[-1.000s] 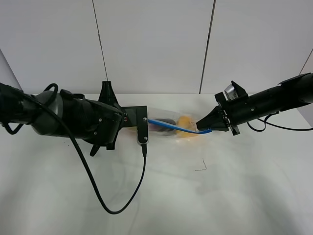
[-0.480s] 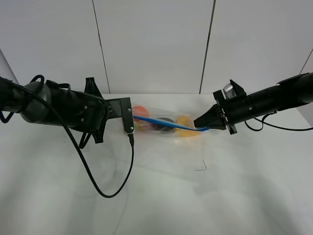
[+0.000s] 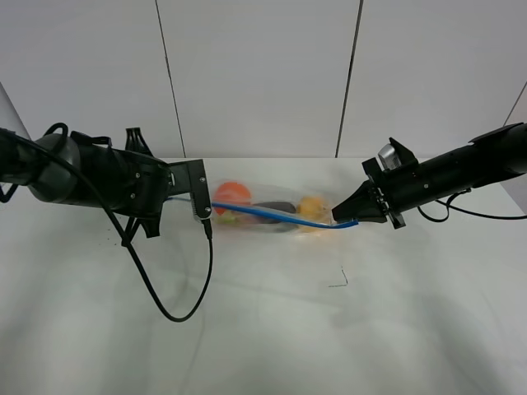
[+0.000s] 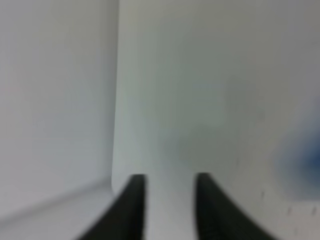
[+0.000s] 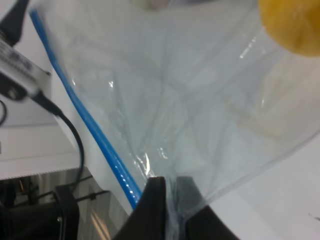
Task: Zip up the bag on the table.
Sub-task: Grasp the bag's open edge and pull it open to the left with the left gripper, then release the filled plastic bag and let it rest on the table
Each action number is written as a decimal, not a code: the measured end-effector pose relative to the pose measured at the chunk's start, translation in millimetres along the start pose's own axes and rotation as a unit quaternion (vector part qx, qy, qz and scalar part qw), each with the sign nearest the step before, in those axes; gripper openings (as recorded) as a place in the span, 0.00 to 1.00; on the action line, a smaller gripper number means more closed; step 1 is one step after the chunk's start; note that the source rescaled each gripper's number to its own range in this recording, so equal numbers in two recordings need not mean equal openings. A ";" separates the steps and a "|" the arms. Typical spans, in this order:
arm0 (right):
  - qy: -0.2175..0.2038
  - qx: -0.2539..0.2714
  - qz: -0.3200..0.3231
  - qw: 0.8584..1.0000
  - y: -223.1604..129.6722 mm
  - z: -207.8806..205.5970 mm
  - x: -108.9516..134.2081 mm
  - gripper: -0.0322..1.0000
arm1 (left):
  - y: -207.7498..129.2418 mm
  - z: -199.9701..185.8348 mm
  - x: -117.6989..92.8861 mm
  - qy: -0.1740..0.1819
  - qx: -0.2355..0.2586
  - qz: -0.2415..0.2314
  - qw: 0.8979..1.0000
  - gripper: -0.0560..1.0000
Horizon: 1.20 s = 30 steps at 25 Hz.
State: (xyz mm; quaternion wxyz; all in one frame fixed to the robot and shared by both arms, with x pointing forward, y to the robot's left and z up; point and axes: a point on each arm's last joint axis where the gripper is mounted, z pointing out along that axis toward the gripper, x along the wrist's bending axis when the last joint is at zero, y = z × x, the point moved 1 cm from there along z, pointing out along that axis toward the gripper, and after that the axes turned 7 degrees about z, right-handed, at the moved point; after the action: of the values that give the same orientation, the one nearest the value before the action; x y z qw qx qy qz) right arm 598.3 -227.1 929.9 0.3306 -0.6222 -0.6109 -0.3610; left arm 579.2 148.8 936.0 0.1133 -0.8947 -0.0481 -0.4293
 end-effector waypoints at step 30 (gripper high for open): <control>0.000 0.000 -0.005 1.000 0.1 0.0 0.1 0.03 | -13.9 -25.6 21.9 -0.004 0.006 -0.150 0.989 0.99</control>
State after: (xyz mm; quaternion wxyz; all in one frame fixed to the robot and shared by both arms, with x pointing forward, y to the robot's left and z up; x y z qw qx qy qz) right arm 598.3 -227.1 929.9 0.3287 -0.6189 -0.6141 -0.3631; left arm 571.0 155.9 970.8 0.0530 -0.8784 -0.1844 -0.4377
